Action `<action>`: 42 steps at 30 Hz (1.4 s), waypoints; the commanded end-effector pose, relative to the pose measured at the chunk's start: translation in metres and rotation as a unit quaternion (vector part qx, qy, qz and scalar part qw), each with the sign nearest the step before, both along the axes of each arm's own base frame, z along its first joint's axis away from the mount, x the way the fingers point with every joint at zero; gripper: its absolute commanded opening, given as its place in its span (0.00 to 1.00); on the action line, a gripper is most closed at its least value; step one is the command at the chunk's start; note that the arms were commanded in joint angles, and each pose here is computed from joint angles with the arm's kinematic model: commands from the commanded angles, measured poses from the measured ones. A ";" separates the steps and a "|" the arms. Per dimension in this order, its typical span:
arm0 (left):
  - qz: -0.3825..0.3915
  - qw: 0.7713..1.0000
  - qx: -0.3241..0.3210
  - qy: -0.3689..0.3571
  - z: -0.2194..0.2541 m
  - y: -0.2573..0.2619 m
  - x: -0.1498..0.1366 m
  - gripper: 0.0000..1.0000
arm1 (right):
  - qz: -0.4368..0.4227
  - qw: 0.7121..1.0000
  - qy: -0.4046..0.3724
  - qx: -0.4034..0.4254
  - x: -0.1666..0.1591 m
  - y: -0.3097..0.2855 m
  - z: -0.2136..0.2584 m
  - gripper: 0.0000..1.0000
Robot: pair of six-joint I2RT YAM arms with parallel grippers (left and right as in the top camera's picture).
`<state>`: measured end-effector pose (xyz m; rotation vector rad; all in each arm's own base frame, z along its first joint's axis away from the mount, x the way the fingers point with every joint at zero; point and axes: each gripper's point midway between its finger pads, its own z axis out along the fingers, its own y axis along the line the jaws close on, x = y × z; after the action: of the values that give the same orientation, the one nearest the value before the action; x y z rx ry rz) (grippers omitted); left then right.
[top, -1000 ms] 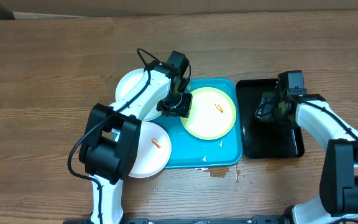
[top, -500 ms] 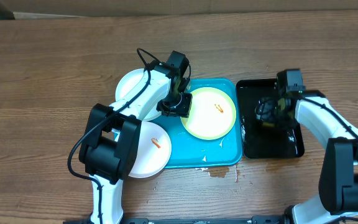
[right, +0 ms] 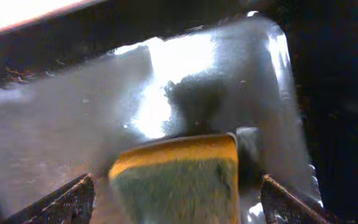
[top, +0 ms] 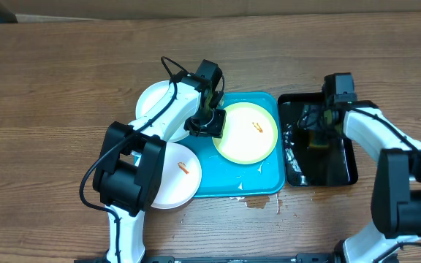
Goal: Clean dirty plates on tray and stack at the side
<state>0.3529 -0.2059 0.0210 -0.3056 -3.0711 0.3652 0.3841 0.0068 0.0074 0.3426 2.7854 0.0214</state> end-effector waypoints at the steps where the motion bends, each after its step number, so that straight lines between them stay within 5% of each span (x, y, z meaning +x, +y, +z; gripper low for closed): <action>1: 0.003 1.000 0.006 0.004 -0.005 0.000 -0.001 0.45 | -0.003 1.000 0.001 -0.005 0.000 -0.002 -0.006 0.19; 2: 0.003 1.000 0.006 0.004 -0.005 0.000 -0.001 0.45 | -0.003 1.000 -0.004 -0.004 0.002 -0.002 -0.005 0.05; 4: 0.003 1.000 0.006 0.004 -0.005 0.000 -0.001 0.45 | -0.003 1.000 -0.011 -0.004 0.007 -0.002 -0.001 0.11; 6: 0.003 1.000 0.006 0.004 -0.005 0.000 -0.001 0.45 | -0.003 1.000 -0.014 -0.004 0.011 -0.002 0.003 0.89; 17: 0.003 1.000 0.006 0.004 -0.005 0.000 -0.002 0.45 | -0.005 0.999 0.033 -0.005 -0.009 -0.002 0.000 0.90; 19: 0.003 1.000 0.006 0.004 -0.005 0.000 -0.002 0.45 | -0.005 0.998 0.057 -0.005 -0.021 -0.003 -0.003 0.77; 22: 0.003 1.000 0.006 0.004 -0.005 0.000 -0.002 0.45 | -0.004 0.997 0.076 -0.006 -0.030 -0.003 -0.006 0.22; 23: 0.003 1.000 0.006 0.004 -0.005 0.000 -0.002 0.45 | -0.004 0.997 0.076 -0.006 -0.030 -0.003 -0.006 0.21; 24: 0.003 1.000 0.006 0.004 -0.005 0.000 -0.002 0.45 | -0.004 0.997 0.074 -0.006 -0.029 -0.003 -0.005 0.36; 25: 0.003 1.000 0.006 0.004 -0.005 0.000 -0.002 0.45 | -0.004 0.998 0.070 -0.006 -0.027 -0.003 -0.005 0.69; 26: 0.003 1.000 0.006 0.004 -0.005 0.000 -0.002 0.45 | -0.004 0.998 0.067 -0.006 -0.025 -0.003 -0.004 0.88; 32: 0.003 1.000 0.007 0.005 -0.005 0.001 -0.002 0.46 | -0.004 0.998 0.061 -0.006 -0.022 -0.003 -0.003 0.90; 34: 0.003 1.000 0.008 0.007 -0.006 0.001 -0.003 0.45 | -0.004 0.998 0.059 -0.006 -0.021 -0.003 -0.003 0.83; 36: 0.003 1.000 0.009 0.009 -0.007 0.002 -0.005 0.43 | -0.004 0.999 0.050 -0.006 -0.017 -0.003 -0.002 0.52; 37: 0.003 1.000 0.010 0.010 -0.009 0.002 -0.006 0.42 | -0.004 0.999 0.047 -0.005 -0.016 -0.002 -0.001 0.26; 39: 0.003 1.000 0.011 0.008 -0.011 0.003 -0.006 0.38 | -0.005 0.999 0.046 -0.005 -0.015 -0.002 -0.001 0.04; 42: 0.004 1.000 0.021 -0.001 -0.014 0.006 -0.003 0.30 | -0.004 0.999 0.051 -0.006 -0.018 -0.003 -0.002 0.04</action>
<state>0.3525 -0.2042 0.0157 -0.3055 -3.0764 0.3547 0.3626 0.0028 0.0033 0.3644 2.8912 -0.0277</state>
